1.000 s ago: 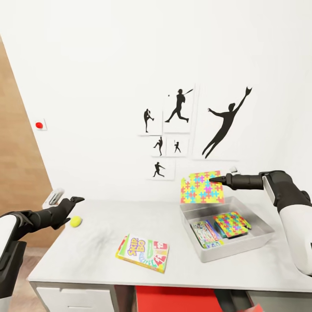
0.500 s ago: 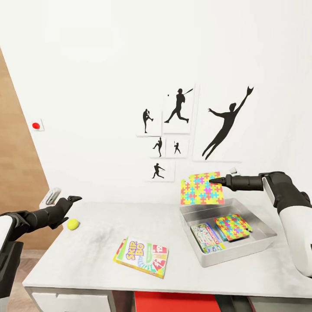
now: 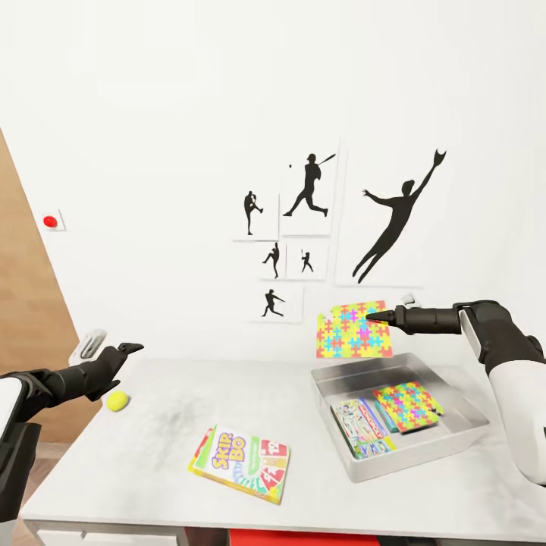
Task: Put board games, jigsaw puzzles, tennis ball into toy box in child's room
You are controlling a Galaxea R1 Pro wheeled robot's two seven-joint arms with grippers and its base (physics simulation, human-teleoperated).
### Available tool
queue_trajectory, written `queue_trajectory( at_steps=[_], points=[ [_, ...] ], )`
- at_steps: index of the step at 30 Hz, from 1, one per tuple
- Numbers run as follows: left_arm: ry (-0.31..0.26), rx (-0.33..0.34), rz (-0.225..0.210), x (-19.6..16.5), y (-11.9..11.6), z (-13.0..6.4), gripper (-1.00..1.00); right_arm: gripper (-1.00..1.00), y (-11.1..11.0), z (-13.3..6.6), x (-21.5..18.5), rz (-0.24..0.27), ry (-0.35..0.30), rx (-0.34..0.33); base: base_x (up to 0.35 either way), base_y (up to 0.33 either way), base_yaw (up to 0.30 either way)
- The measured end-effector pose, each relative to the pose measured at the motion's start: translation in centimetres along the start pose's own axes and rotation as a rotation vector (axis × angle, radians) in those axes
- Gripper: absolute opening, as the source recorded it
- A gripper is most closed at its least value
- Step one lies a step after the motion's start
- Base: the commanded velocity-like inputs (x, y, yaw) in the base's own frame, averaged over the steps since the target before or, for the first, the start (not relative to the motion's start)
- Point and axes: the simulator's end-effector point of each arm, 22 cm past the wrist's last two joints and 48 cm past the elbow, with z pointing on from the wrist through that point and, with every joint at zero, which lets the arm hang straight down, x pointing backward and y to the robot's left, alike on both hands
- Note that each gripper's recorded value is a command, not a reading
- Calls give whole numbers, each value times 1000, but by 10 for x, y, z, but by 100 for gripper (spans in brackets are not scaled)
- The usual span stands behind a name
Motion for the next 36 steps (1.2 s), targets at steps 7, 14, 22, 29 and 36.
queue_trajectory(
  at_steps=[7, 14, 22, 29, 36],
  points=[
    [0, 0, 0, 0, 0, 0, 100, -100, 0, 0, 0, 0, 0, 0, 12, -6, 0],
    [1, 1, 1, 0, 0, 0, 100, -100, -3, 1, 3, -25, -4, 2, 2, -1, 56],
    [1, 0, 1, 0, 0, 0, 100, -100, -4, 1, 4, -28, -5, 2, 0, 0, 78],
    [1, 0, 1, 0, 0, 0, 100, -100, -16, -5, 9, -11, 4, 31, 0, 0, 14],
    [1, -1, 1, 0, 0, 0, 100, -100, -49, -22, 28, 46, 47, 94, 0, 0, 1]
  ],
)
